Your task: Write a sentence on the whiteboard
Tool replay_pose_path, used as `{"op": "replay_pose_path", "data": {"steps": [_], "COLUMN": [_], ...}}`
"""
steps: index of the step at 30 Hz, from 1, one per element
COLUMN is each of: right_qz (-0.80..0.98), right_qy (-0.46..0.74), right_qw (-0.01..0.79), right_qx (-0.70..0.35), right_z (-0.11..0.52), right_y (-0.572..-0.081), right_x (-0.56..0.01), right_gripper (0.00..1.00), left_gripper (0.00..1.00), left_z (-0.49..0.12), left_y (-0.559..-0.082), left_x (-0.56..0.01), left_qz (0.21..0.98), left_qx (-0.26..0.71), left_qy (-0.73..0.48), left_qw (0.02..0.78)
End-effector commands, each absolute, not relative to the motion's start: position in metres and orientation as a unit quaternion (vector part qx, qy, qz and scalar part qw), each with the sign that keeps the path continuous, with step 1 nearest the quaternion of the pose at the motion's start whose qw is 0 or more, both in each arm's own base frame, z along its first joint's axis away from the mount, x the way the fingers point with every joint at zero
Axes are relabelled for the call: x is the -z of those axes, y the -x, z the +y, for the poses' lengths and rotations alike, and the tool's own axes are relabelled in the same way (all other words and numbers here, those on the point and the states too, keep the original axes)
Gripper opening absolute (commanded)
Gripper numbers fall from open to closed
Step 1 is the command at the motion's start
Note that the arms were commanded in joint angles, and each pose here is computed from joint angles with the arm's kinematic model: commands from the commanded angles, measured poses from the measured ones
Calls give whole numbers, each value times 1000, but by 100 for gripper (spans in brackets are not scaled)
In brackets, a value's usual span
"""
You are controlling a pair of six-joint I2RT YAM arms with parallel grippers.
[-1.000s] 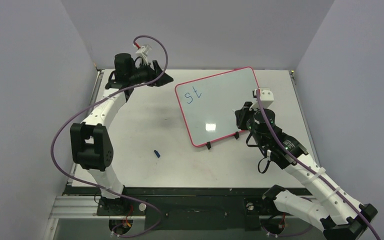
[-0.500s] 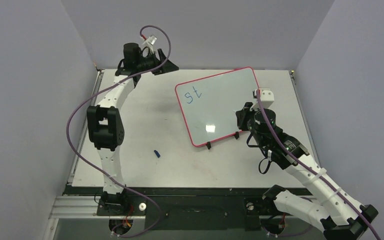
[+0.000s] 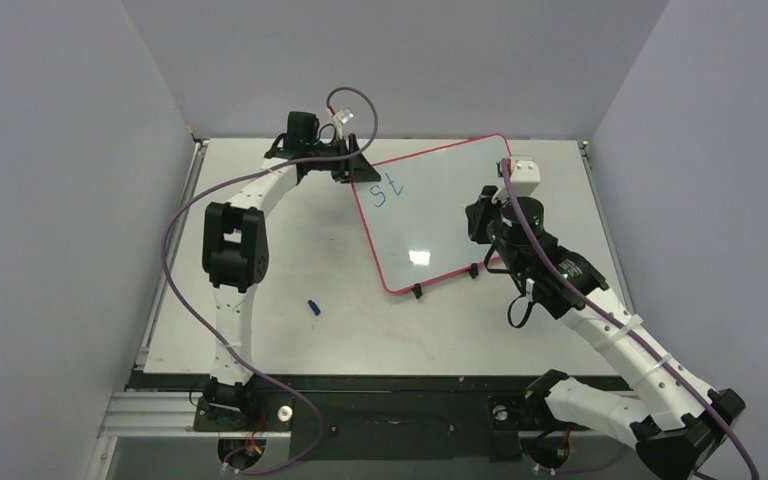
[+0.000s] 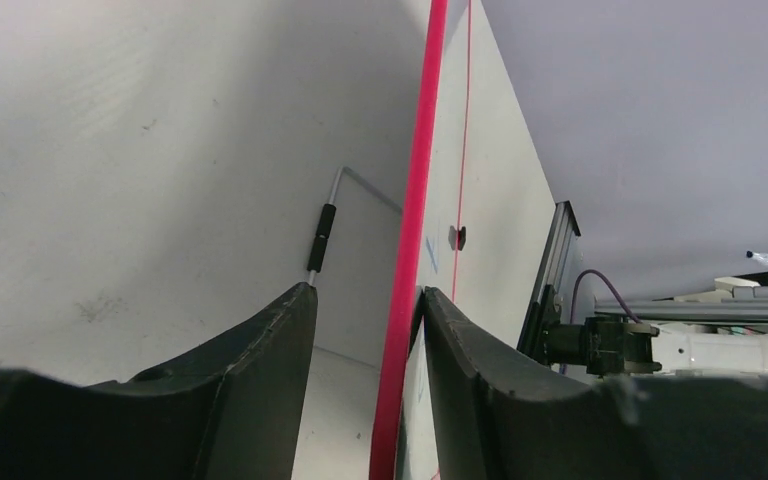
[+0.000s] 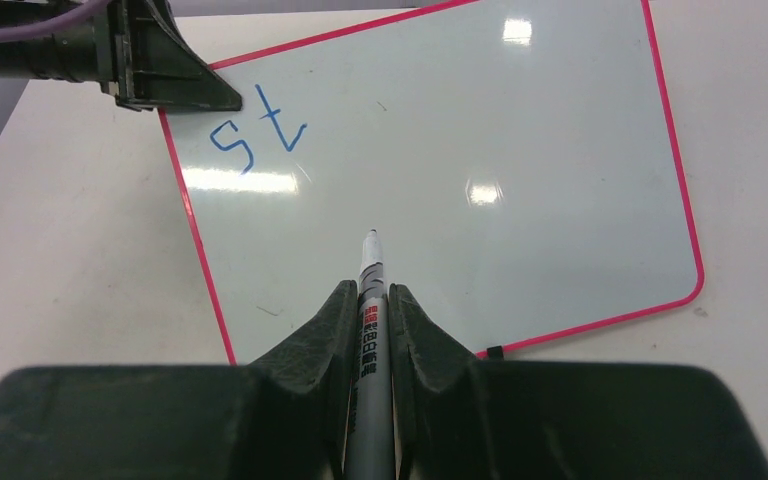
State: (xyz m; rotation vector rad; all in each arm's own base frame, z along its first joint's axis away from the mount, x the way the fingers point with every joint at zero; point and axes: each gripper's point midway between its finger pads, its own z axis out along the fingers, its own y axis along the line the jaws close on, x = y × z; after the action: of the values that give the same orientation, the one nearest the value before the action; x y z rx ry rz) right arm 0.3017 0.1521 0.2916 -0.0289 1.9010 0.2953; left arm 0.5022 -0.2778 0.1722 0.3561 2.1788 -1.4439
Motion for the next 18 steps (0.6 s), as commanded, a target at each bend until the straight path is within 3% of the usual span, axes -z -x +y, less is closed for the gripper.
{"op": "replay_pose_path", "data": {"steps": [1, 5, 18], "right_qz": [788, 790, 791], "right_qy": [7, 7, 11], "right_qw": [598, 594, 590], "right_qx": [-149, -151, -165], "right_z": [159, 162, 179], "right_y": [-310, -313, -329], "right_x": [-320, -318, -325], "right_gripper": [0, 0, 0], "left_gripper": [39, 28, 34], "left_z": [-284, -285, -278], "left_y": [-495, -489, -490], "left_x": [-186, -178, -181], "left_qz": [788, 792, 787], "left_qx": [533, 529, 534], "left_qy": [-176, -181, -180], "left_qw": [254, 245, 251]}}
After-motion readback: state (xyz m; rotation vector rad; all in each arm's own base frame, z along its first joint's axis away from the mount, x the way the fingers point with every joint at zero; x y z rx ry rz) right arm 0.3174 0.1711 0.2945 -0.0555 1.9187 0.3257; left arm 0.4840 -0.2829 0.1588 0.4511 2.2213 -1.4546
